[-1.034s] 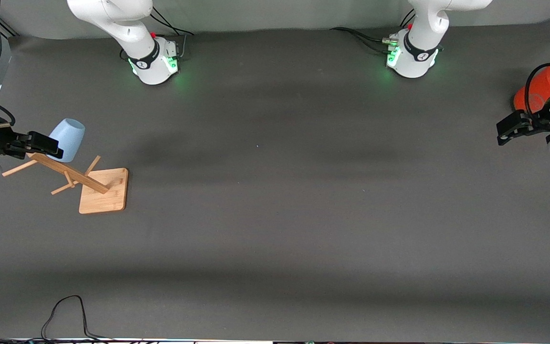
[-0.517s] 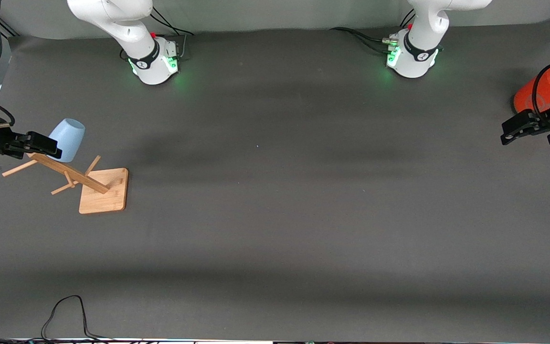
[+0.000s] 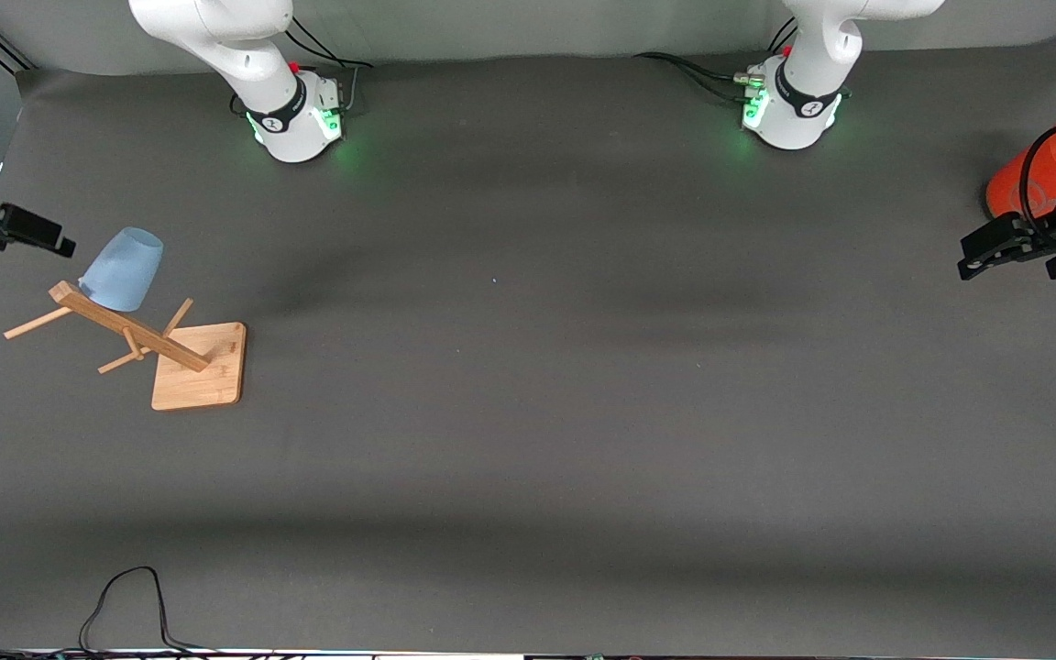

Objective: Rotate and upright cup with both arms
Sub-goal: 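Pull the light blue cup away from the wooden stand with the right gripper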

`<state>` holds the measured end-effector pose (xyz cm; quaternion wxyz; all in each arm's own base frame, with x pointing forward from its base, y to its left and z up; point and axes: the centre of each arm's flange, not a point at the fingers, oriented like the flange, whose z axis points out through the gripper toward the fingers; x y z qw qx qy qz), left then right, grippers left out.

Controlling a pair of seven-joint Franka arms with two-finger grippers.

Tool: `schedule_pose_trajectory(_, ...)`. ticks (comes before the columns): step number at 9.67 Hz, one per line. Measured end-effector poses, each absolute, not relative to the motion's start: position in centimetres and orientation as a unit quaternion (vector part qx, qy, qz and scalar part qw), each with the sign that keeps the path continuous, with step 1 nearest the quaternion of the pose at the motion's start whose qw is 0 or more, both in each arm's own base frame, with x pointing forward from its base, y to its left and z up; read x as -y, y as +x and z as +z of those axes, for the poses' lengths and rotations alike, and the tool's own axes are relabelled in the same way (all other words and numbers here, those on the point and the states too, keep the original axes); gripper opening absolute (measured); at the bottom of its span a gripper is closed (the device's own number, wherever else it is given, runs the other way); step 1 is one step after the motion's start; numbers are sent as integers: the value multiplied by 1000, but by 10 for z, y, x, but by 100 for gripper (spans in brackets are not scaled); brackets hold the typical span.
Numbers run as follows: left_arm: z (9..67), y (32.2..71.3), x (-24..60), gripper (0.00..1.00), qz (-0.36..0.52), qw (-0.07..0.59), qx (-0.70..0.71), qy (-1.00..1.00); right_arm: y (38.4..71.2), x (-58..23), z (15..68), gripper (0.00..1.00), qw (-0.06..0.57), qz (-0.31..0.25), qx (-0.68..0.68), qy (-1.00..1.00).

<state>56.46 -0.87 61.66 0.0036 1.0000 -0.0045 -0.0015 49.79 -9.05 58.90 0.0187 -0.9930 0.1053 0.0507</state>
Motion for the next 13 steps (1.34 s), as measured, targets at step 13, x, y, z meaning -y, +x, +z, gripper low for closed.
schedule_pose_trajectory(13,622,581,-23,100,55,3,-25,998,489,106,465,100,13,49,-322,-945)
